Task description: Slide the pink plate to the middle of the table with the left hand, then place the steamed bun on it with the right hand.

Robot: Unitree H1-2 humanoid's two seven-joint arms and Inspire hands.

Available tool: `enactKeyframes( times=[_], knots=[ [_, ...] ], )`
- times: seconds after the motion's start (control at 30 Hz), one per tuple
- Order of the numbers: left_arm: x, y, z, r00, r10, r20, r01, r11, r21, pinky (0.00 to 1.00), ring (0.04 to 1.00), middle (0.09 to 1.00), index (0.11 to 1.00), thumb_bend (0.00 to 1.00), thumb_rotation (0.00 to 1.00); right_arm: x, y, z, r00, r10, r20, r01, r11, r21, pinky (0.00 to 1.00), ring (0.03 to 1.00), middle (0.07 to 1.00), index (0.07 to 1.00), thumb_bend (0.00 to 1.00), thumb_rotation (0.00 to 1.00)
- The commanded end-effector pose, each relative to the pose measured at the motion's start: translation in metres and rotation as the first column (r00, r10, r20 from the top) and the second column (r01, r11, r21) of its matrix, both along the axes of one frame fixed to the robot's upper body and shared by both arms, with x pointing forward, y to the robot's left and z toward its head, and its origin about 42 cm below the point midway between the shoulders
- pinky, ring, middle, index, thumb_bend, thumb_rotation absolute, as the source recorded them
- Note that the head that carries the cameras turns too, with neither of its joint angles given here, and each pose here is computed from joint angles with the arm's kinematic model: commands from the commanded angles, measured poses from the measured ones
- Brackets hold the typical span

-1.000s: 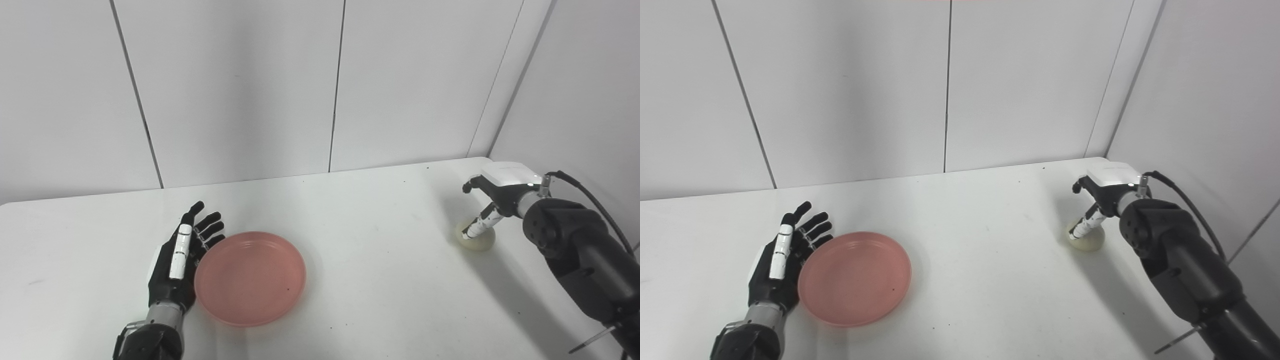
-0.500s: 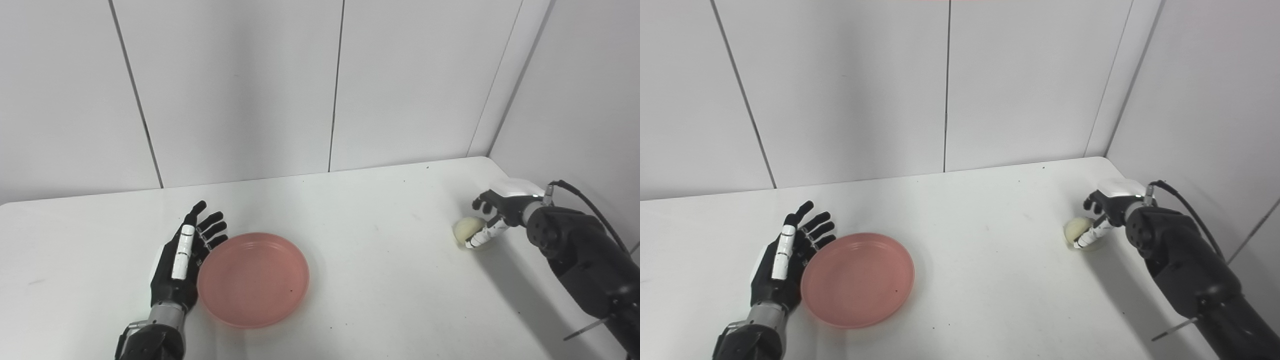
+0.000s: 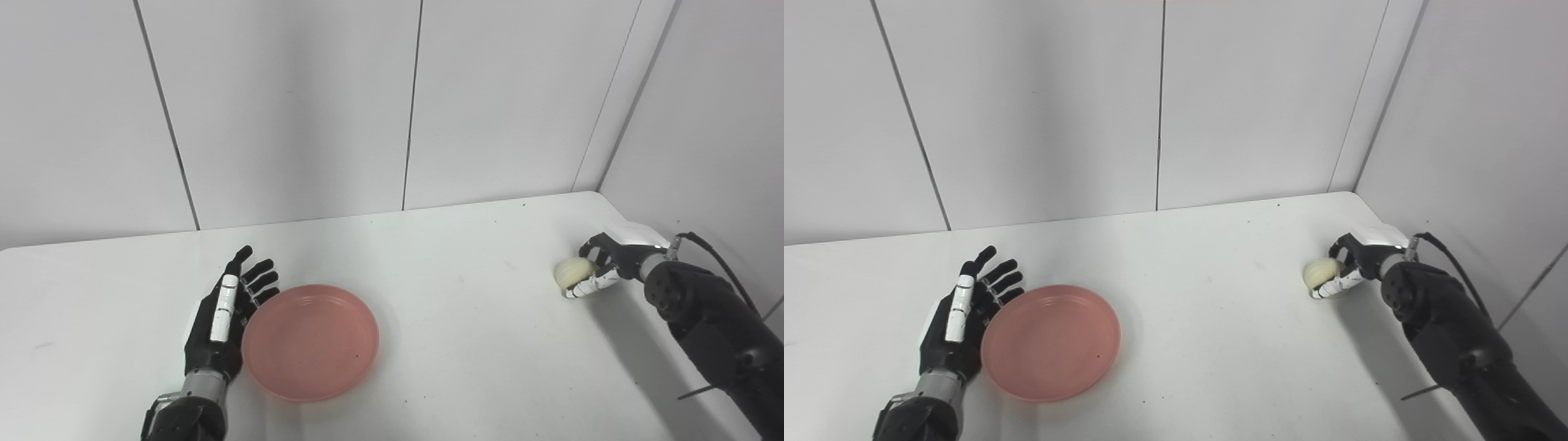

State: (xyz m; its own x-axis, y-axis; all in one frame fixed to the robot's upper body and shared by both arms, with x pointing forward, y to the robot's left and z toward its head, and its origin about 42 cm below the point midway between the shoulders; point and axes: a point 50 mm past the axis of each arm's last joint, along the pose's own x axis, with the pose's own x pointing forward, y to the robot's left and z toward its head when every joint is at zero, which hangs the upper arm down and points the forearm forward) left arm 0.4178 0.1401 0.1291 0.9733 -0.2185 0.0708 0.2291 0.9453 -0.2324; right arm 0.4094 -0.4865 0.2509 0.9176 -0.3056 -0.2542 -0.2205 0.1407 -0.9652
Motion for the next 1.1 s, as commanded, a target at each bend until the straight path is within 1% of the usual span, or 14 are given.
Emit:
enactKeyframes(
  times=[0.0, 0.1, 0.23, 0.3, 0.43, 0.47, 0.5, 0.53, 0.6, 0.77, 0.83, 0.9, 1.03, 1.07],
  knots=[
    [-0.001, 0.001, -0.004, 0.999, -0.004, -0.034, 0.005, 1.0, 0.016, 0.74, 0.782, 0.784, 0.875, 0.63, 0.82, 0.004, -0.003, 0.01, 0.998, 0.028, 0.048, -0.028, 1.0, -0.011, 0.51, 0.564, 0.636, 0.709, 1.0, 0.46],
    [-0.001, 0.0, -0.003, 0.999, -0.005, -0.034, 0.005, 1.0, 0.014, 0.74, 0.784, 0.786, 0.875, 0.62, 0.81, 0.004, -0.003, 0.001, 0.997, 0.047, 0.069, -0.048, 0.999, 0.004, 0.48, 0.533, 0.607, 0.671, 1.0, 0.45],
    [-0.001, 0.0, -0.003, 0.999, -0.007, -0.037, 0.007, 1.0, 0.009, 0.73, 0.784, 0.79, 0.875, 0.62, 0.81, 0.004, -0.001, -0.004, 0.994, 0.067, 0.087, -0.07, 0.997, 0.037, 0.48, 0.528, 0.595, 0.643, 1.0, 0.42],
    [-0.001, 0.0, -0.004, 0.999, -0.006, -0.039, 0.006, 1.0, 0.009, 0.73, 0.781, 0.787, 0.868, 0.63, 0.8, 0.003, -0.001, -0.006, 0.993, 0.076, 0.09, -0.081, 0.995, 0.051, 0.43, 0.472, 0.54, 0.623, 0.97, 0.4],
    [-0.002, 0.001, -0.003, 0.999, -0.009, -0.037, 0.009, 1.0, 0.012, 0.73, 0.776, 0.784, 0.865, 0.62, 0.8, 0.002, 0.001, -0.009, 0.991, 0.086, 0.1, -0.091, 0.995, 0.044, 0.37, 0.418, 0.489, 0.582, 0.92, 0.33],
    [-0.002, 0.001, -0.002, 0.999, -0.01, -0.037, 0.011, 1.0, 0.014, 0.73, 0.777, 0.786, 0.869, 0.62, 0.81, 0.002, 0.001, -0.01, 0.991, 0.087, 0.103, -0.091, 0.995, 0.037, 0.34, 0.394, 0.457, 0.553, 0.73, 0.17],
    [-0.002, 0.001, -0.003, 0.999, -0.012, -0.037, 0.013, 1.0, 0.017, 0.73, 0.778, 0.787, 0.871, 0.62, 0.81, 0.002, 0.002, -0.01, 0.991, 0.083, 0.108, -0.088, 0.996, 0.036, 0.33, 0.381, 0.441, 0.538, 0.63, 0.09],
    [-0.002, 0.001, -0.003, 0.999, -0.013, -0.037, 0.014, 1.0, 0.021, 0.74, 0.782, 0.791, 0.879, 0.61, 0.82, 0.001, 0.003, -0.01, 0.99, 0.082, 0.114, -0.086, 0.996, 0.034, 0.29, 0.354, 0.429, 0.528, 0.57, 0.04],
    [-0.002, 0.001, -0.004, 0.999, -0.012, -0.042, 0.013, 1.0, 0.02, 0.73, 0.779, 0.788, 0.879, 0.62, 0.82, -0.001, 0.005, -0.007, 0.988, 0.089, 0.124, -0.093, 0.995, 0.027, 0.24, 0.301, 0.411, 0.523, 0.53, 0.01],
    [-0.002, 0.0, -0.004, 0.999, -0.016, -0.048, 0.016, 1.0, 0.016, 0.74, 0.776, 0.787, 0.871, 0.62, 0.81, -0.003, 0.009, 0.002, 0.979, 0.124, 0.164, -0.126, 0.992, 0.004, 0.21, 0.289, 0.399, 0.514, 0.52, 0.0],
    [-0.002, -0.001, -0.003, 0.999, -0.017, -0.047, 0.019, 1.0, 0.024, 0.73, 0.776, 0.787, 0.875, 0.61, 0.81, -0.003, 0.012, 0.01, 0.972, 0.139, 0.188, -0.144, 0.99, 0.009, 0.26, 0.347, 0.426, 0.507, 0.53, 0.0],
    [-0.003, -0.002, -0.002, 0.999, -0.017, -0.049, 0.019, 0.999, 0.031, 0.73, 0.774, 0.786, 0.882, 0.6, 0.82, -0.004, 0.014, 0.017, 0.965, 0.157, 0.212, -0.163, 0.986, 0.011, 0.23, 0.307, 0.429, 0.515, 0.53, 0.0],
    [-0.003, -0.005, -0.003, 0.998, -0.015, -0.057, 0.016, 0.999, 0.032, 0.72, 0.767, 0.777, 0.878, 0.61, 0.81, -0.005, 0.028, 0.044, 0.935, 0.213, 0.284, -0.223, 0.975, 0.0, 0.23, 0.303, 0.459, 0.506, 0.53, 0.0],
    [-0.002, -0.006, -0.004, 0.998, -0.014, -0.058, 0.016, 0.999, 0.032, 0.72, 0.765, 0.774, 0.875, 0.62, 0.81, -0.005, 0.035, 0.052, 0.922, 0.24, 0.305, -0.252, 0.968, -0.001, 0.22, 0.299, 0.465, 0.505, 0.53, 0.0]
  ],
)
